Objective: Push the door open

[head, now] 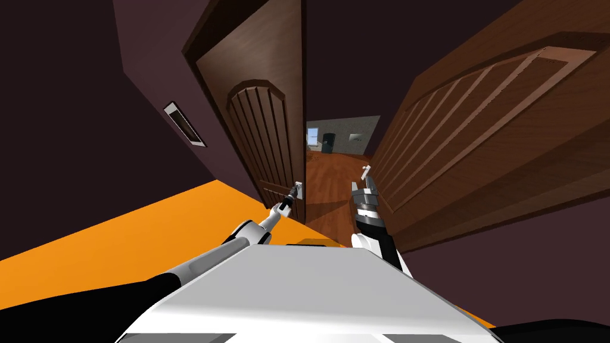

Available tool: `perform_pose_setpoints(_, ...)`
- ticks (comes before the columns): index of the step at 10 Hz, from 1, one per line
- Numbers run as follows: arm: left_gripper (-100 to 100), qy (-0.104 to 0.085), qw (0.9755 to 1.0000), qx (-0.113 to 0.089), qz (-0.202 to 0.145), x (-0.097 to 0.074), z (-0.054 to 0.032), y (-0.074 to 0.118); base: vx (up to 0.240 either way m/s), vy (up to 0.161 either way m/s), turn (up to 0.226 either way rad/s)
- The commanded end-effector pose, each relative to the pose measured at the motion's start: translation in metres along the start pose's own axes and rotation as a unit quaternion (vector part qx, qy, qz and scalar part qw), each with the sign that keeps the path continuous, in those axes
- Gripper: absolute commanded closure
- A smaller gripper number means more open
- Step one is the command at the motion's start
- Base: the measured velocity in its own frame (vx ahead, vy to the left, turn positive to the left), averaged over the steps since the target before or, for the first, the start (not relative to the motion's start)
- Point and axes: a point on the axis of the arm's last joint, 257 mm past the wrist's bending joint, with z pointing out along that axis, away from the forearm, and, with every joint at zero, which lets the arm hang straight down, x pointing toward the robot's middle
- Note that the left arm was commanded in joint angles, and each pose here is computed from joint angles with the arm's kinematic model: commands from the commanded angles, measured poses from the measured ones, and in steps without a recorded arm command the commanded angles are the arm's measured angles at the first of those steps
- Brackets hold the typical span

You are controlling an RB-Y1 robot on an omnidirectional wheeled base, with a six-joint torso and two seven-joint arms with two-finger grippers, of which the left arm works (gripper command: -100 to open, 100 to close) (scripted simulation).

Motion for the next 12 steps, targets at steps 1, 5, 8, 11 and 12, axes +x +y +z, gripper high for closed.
perform_pose_setpoints(1, 100, -0.007, 0.9999, 0.007, 0.003, -0.009, 0.0002, -0.007, 0.123, -0.105, 0.039)
perform_pose_setpoints(5, 100, -0.027, 0.9996, 0.007, 0.003, -0.029, -0.0028, -0.007, 0.098, -0.074, 0.025)
perform_pose_setpoints(8, 100, -0.046, 0.9989, 0.006, 0.004, -0.048, -0.0063, -0.006, 0.178, -0.144, 0.068)
perform_pose_setpoints(11, 100, -0.07, 0.9975, 0.005, 0.004, -0.072, -0.0117, -0.006, 0.186, -0.186, 0.062)
perform_pose_setpoints(12, 100, -0.079, 0.9969, 0.004, 0.004, -0.08, -0.0138, -0.006, 0.178, -0.201, 0.11)
